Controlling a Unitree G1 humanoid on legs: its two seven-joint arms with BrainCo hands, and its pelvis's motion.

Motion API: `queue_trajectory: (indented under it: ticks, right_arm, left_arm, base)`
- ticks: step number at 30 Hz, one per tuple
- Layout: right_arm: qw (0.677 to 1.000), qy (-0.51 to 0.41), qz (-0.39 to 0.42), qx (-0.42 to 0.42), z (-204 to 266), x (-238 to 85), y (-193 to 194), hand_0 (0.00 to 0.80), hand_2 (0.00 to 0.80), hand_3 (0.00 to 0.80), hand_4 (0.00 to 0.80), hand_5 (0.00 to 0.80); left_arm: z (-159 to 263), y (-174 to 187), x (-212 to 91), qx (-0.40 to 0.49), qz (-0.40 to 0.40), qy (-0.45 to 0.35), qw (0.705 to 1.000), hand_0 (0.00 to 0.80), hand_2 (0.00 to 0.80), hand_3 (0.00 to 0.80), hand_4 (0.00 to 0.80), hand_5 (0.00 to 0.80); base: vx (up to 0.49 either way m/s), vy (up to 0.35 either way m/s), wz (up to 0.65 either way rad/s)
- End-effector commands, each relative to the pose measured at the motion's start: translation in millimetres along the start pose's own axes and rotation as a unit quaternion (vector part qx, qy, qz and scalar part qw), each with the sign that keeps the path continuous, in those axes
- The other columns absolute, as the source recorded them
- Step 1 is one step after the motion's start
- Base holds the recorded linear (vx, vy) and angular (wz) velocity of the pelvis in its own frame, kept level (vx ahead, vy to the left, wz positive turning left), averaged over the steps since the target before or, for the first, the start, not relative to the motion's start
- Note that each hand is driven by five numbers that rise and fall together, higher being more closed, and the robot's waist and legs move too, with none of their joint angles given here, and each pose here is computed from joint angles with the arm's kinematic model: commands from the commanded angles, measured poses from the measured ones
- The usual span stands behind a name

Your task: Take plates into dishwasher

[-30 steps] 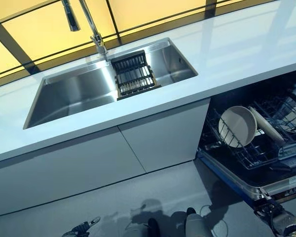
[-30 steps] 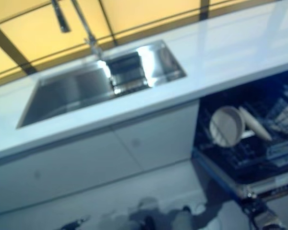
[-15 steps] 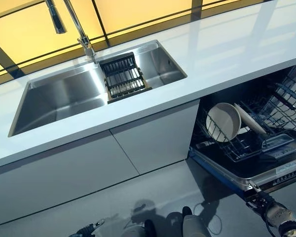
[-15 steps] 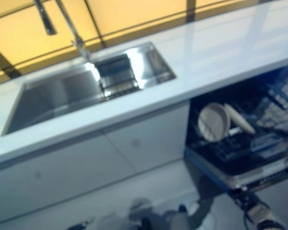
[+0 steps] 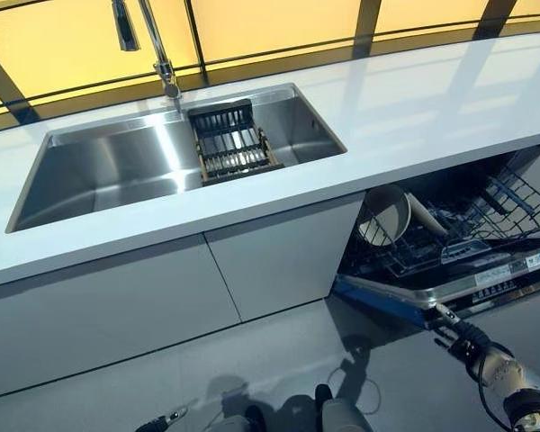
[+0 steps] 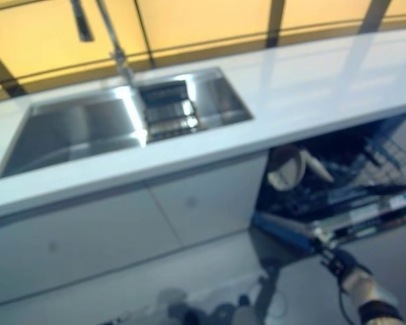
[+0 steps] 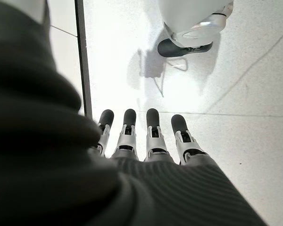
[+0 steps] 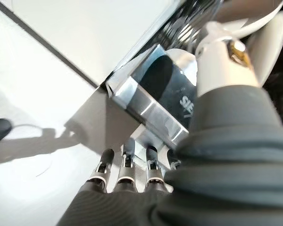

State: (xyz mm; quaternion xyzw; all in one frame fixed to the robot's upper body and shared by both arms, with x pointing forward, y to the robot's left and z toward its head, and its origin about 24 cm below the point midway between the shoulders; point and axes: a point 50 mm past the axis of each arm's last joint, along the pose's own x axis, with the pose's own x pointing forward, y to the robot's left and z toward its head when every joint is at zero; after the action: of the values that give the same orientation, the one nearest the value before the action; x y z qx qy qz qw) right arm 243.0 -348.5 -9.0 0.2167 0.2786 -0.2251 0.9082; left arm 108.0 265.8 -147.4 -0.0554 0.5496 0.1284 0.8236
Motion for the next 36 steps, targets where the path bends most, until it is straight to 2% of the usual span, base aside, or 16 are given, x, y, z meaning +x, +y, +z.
queue_trajectory:
  ticks: [1, 13, 18, 26, 29, 36]
  right_arm:
    - [0.953, -0.229, 0.192, 0.045, 128, -16, 101, 0.000, 0.000, 0.000, 0.000, 0.000]
    - [0.964, -0.202, 0.167, 0.032, 112, -8, 84, 0.000, 0.000, 0.000, 0.000, 0.000]
    - [0.976, -0.176, 0.131, 0.003, 97, -3, 69, 0.000, 0.000, 0.000, 0.000, 0.000]
    - [0.994, -0.080, 0.057, -0.046, 30, 9, 23, 0.000, 0.000, 0.000, 0.000, 0.000]
    - [0.996, -0.035, 0.035, -0.070, -9, 10, 5, 0.000, 0.000, 0.000, 0.000, 0.000]
    - [0.996, 0.065, 0.018, -0.056, -98, 1, -11, 0.000, 0.000, 0.000, 0.000, 0.000]
  left_arm:
    - [8, 23, -5, 0.031, 0.030, -0.010, 0.999, 0.000, 0.000, 0.000, 0.000, 0.000]
    - [1, 27, -6, 0.039, 0.031, -0.004, 0.999, 0.000, 0.000, 0.000, 0.000, 0.000]
    - [-1, 28, -6, 0.040, 0.032, -0.004, 0.999, 0.000, 0.000, 0.000, 0.000, 0.000]
    - [-3, 24, -5, 0.014, 0.023, -0.013, 1.000, 0.000, 0.000, 0.000, 0.000, 0.000]
    - [-4, 16, -4, -0.001, 0.019, -0.016, 1.000, 0.000, 0.000, 0.000, 0.000, 0.000]
    - [1, -4, 2, -0.040, 0.012, -0.017, 0.999, 0.000, 0.000, 0.000, 0.000, 0.000]
  base:
    - [0.013, -0.041, 0.21]
    - [0.026, -0.053, 0.20]
    - [0.031, -0.029, 0.23]
    - [0.007, -0.007, 0.04]
    - [-0.017, 0.002, 0.06]
    - [-0.027, 0.022, 0.07]
